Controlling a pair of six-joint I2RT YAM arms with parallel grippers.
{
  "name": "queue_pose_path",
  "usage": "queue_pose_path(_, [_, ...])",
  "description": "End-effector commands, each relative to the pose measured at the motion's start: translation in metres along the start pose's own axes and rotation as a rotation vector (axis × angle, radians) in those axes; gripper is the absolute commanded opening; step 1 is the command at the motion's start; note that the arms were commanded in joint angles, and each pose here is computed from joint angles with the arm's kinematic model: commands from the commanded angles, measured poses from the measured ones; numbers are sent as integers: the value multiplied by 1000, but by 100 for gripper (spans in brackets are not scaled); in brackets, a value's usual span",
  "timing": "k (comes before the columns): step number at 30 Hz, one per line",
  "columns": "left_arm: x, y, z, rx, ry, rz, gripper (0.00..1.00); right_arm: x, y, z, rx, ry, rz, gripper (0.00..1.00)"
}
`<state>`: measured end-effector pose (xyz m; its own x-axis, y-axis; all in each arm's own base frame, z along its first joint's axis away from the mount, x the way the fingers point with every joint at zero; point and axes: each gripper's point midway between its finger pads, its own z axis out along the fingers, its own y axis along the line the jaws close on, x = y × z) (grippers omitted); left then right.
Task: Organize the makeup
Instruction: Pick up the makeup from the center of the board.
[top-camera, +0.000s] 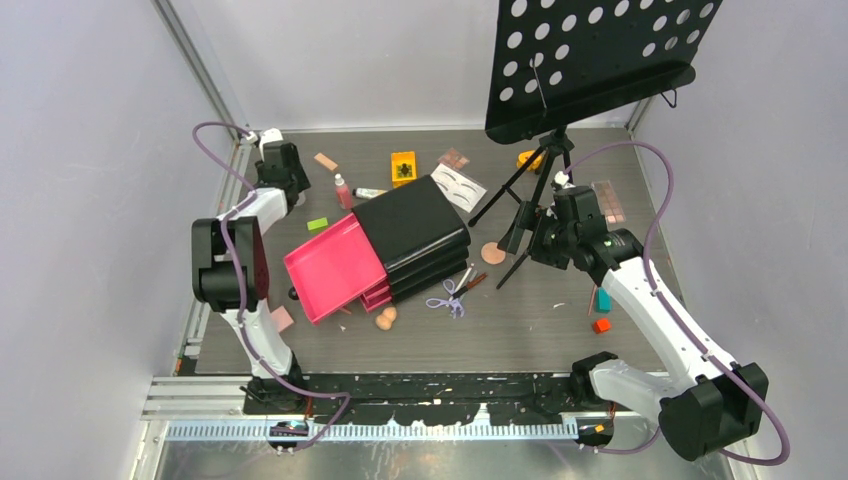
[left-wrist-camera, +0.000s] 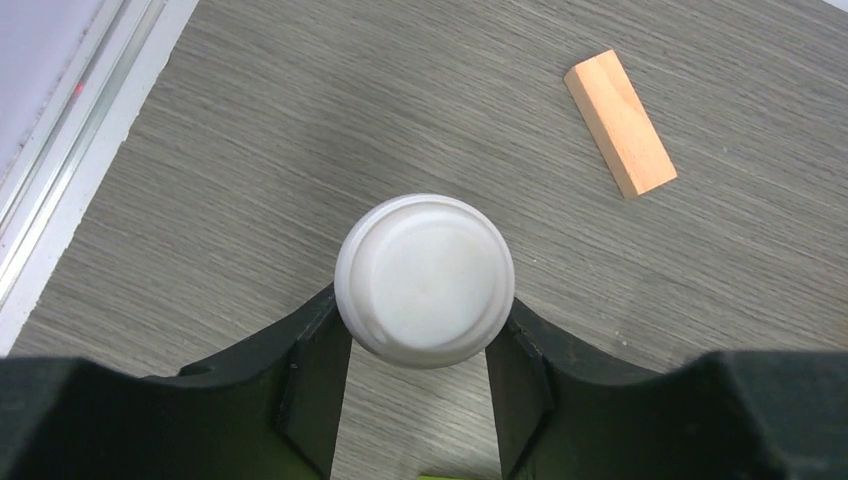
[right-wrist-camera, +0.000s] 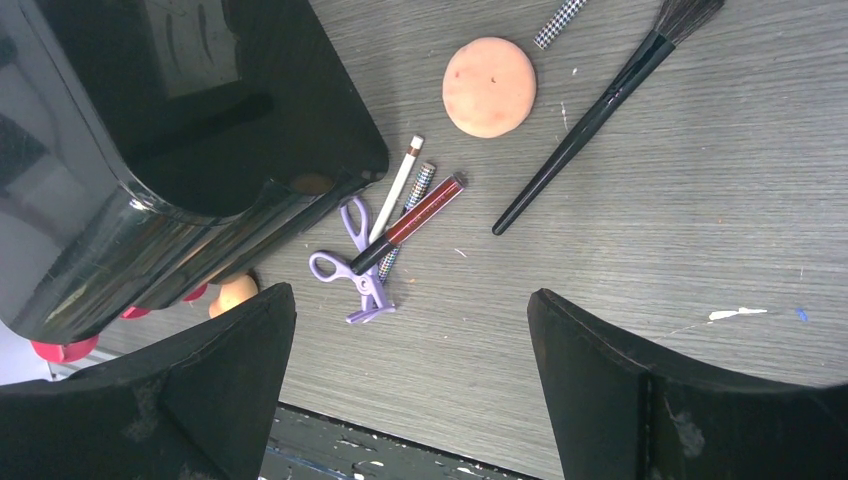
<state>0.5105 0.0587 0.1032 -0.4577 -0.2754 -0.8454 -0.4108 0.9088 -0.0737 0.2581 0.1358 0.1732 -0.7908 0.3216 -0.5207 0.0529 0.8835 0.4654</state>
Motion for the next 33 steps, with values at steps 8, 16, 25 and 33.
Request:
queue_pose_path(8, [-23, 8, -7, -36, -78, -14, 18, -10, 11, -5, -29, -19, -24, 90])
queue_pose_path(16, [-53, 9, -40, -21, -136, -50, 1, -8, 8, -7, -24, -28, -26, 90])
queue_pose_path(25, [-67, 14, -124, -2, -59, -229, 0, -8, 15, -6, -60, -27, -13, 90])
queue_pose_path(33, [-28, 0, -212, 129, 237, -254, 0, -6, 17, -8, -81, -28, -15, 90])
